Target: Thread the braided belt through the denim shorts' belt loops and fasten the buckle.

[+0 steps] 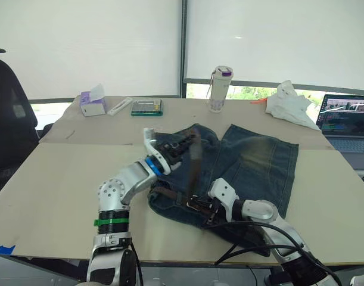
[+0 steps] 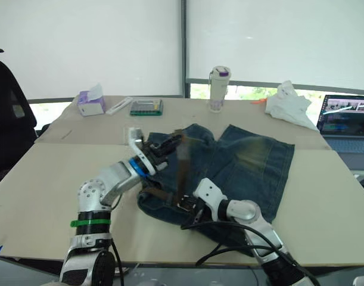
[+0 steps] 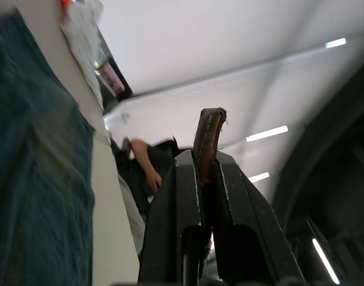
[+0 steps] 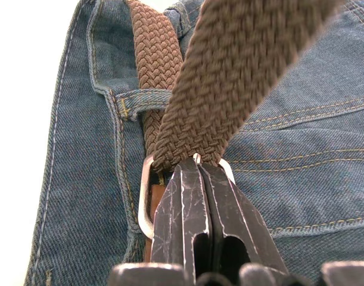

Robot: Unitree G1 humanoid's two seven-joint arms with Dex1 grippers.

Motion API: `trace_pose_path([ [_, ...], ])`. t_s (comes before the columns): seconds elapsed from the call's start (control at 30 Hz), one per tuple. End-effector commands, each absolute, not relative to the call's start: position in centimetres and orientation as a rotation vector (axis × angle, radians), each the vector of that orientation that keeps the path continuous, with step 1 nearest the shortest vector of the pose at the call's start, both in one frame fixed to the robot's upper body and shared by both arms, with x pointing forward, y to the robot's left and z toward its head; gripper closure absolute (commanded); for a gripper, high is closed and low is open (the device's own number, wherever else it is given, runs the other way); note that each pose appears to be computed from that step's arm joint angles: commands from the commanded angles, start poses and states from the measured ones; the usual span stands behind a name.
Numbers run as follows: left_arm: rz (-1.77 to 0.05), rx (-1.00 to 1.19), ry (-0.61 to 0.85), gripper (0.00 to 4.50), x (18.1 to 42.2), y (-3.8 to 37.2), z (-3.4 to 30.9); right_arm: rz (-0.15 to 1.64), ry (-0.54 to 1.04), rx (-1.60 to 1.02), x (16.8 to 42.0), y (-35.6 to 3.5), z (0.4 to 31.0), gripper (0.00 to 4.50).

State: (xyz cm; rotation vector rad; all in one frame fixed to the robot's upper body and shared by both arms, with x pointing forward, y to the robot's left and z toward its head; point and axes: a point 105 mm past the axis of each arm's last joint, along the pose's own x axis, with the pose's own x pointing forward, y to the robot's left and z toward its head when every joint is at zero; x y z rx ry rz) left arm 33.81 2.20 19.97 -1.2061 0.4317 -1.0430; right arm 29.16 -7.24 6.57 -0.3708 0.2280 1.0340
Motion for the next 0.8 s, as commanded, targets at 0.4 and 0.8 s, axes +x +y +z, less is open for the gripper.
trace_pose_path([
  [0.4,-1.519,-0.907,0.627,4.50,28.3,-6.1,19.9,0.902,0.453,-0.233,25.9,-9.6,1.1,4.47],
  [0.8,-1.273,-0.921,0.278,2.15,35.5,2.1,23.8,0.737,0.306,-0.182,25.7,-11.0,3.6,4.50],
])
